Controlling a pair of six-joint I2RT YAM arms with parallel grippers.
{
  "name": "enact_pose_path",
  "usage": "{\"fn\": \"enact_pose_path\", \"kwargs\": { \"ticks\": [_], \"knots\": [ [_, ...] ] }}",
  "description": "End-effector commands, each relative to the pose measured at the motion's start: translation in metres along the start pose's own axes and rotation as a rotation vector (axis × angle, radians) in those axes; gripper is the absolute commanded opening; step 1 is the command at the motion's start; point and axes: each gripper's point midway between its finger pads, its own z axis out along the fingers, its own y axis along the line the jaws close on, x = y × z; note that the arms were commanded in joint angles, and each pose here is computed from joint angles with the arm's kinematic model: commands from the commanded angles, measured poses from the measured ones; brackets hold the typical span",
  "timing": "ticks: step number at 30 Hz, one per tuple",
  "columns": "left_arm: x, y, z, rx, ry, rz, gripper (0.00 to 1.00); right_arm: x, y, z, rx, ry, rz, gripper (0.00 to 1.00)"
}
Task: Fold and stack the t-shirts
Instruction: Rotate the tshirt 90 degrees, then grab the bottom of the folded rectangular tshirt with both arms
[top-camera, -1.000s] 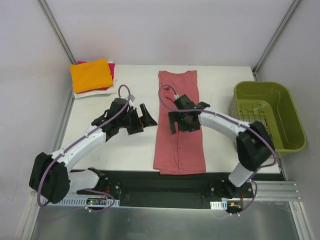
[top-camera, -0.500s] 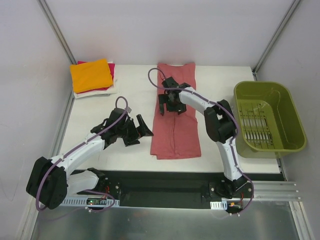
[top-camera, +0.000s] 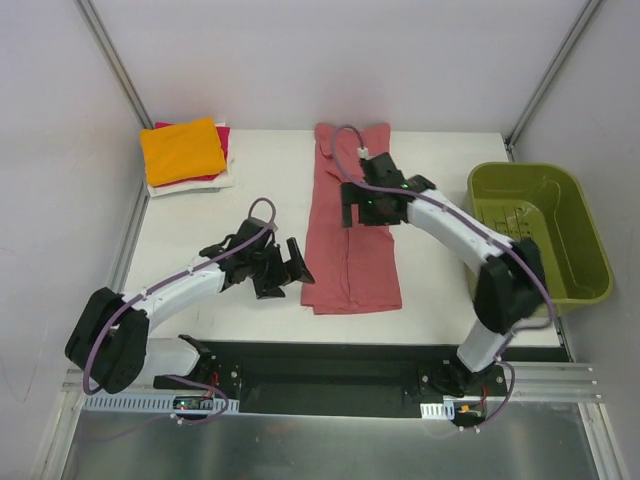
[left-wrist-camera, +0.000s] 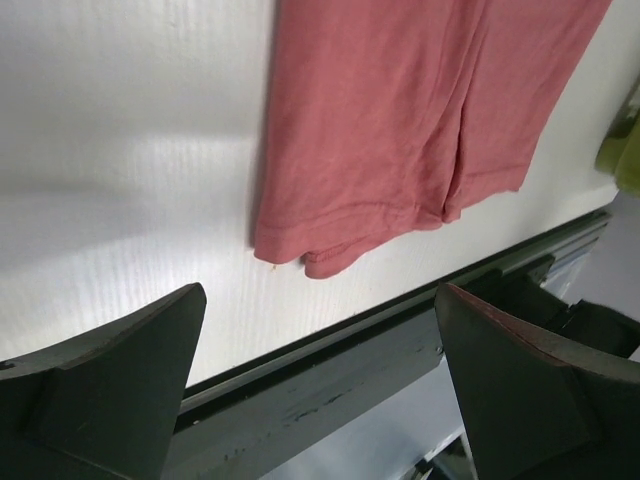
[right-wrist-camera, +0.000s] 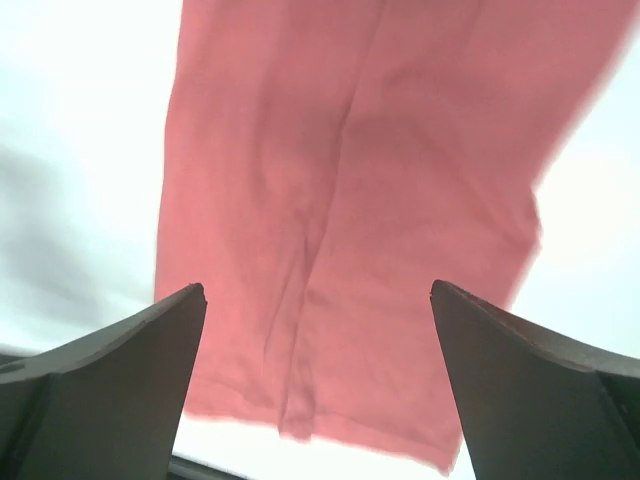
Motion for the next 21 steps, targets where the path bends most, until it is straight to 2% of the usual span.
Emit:
{"fn": "enact_pose_path", "kwargs": {
  "ticks": [1, 3, 4, 5, 8, 14, 18, 19, 21],
  "knots": [
    [0.020, -0.014, 0.013, -0.012, 0.076, 0.093, 0.99, 0.020, -0.023, -0.066, -0.063, -0.133, 0.109, 0.99],
    [0.028, -0.012, 0.020, -0.033, 0.108, 0.102, 0.96, 0.064, -0.041, -0.061, -0.035, -0.073, 0.129, 1.00],
    [0.032, -0.009, 0.026, -0.054, 0.130, 0.102, 0.94, 0.072, -0.047, -0.074, -0.036, -0.100, 0.139, 1.00],
    [0.039, -0.009, 0.030, -0.061, 0.148, 0.120, 0.88, 0.085, -0.052, -0.076, -0.026, -0.084, 0.159, 1.00],
    [0.047, -0.008, 0.042, -0.098, 0.172, 0.153, 0.81, 0.126, -0.068, -0.082, -0.002, -0.045, 0.206, 1.00],
    [0.050, -0.003, 0.064, -0.166, 0.202, 0.172, 0.56, 0.177, -0.084, -0.083, 0.024, 0.003, 0.279, 0.99],
    [0.052, 0.002, 0.074, -0.198, 0.218, 0.172, 0.26, 0.194, -0.091, -0.081, 0.043, 0.021, 0.295, 1.00],
    [0.051, 0.002, 0.075, -0.201, 0.217, 0.167, 0.00, 0.197, -0.094, -0.081, 0.053, 0.021, 0.297, 1.00],
    [0.053, 0.002, 0.073, -0.203, 0.224, 0.166, 0.00, 0.205, -0.098, -0.079, 0.068, 0.037, 0.300, 0.99]
  ]
}}
